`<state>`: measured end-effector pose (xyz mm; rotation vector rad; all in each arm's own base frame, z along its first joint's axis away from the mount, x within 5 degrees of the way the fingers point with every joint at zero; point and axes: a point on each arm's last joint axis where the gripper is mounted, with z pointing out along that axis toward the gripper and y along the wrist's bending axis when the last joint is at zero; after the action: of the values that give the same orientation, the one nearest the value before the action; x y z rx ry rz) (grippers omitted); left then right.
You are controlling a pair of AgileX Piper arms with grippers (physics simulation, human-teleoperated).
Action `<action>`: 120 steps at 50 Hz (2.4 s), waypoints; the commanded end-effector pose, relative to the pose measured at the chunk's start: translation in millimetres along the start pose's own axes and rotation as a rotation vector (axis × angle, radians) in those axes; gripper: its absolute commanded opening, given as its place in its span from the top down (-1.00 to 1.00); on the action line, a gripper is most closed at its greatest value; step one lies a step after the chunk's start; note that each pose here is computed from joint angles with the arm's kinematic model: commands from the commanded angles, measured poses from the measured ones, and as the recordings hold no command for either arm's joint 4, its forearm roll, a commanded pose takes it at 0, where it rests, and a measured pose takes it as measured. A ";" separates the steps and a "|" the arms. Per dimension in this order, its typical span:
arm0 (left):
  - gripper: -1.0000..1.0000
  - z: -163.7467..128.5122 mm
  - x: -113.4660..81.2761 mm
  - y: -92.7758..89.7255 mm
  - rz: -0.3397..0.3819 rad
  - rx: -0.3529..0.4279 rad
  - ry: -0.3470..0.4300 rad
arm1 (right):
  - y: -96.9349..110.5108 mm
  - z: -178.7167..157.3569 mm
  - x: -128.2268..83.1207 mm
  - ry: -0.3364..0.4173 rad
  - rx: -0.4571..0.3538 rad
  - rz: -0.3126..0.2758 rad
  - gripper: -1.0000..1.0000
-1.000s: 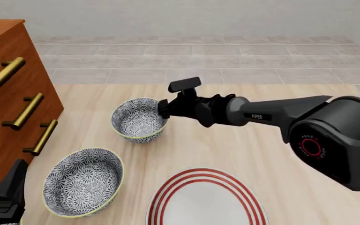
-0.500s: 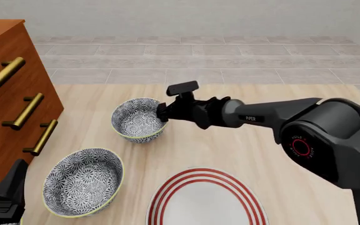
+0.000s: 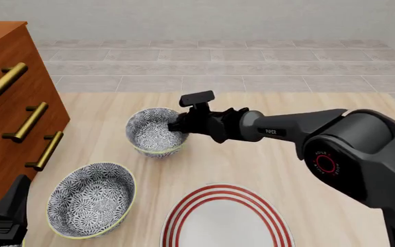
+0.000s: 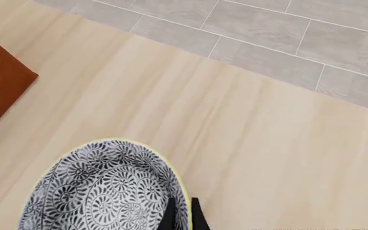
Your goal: Pick up the bowl and put it in the front on the plate.
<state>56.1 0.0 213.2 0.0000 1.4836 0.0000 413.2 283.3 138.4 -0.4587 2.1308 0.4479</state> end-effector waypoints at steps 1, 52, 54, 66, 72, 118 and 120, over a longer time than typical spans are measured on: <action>-1.00 0.0 0.0 0.0 0.000 0.000 0.000 | -3.3 -3.3 -0.5 -0.005 0.004 -0.027 1.00; -1.00 0.0 0.0 0.0 0.000 0.000 0.000 | -0.5 -94.2 -46.0 -0.140 0.000 -0.130 1.00; -1.00 0.0 0.0 0.0 0.000 0.000 0.000 | -1.4 -97.8 -47.7 -0.144 0.003 -0.132 1.00; -1.00 0.0 0.0 0.0 0.000 0.000 0.000 | 7.4 -127.3 -50.9 -0.163 -0.015 -0.147 1.00; -1.00 0.0 0.0 0.0 0.000 0.000 0.000 | 13.7 -137.4 -48.3 -0.162 -0.029 -0.152 1.00; -1.00 0.0 0.0 0.0 0.000 0.000 0.000 | 25.3 -221.9 -35.3 -0.170 -0.072 -0.137 1.00; -1.00 0.0 0.0 0.0 0.000 0.000 0.000 | 26.4 -225.5 -33.4 -0.166 -0.076 -0.138 1.00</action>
<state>56.1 0.0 213.2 0.0000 1.4836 0.0000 278.1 210.9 285.7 -0.6102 1.9062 0.4400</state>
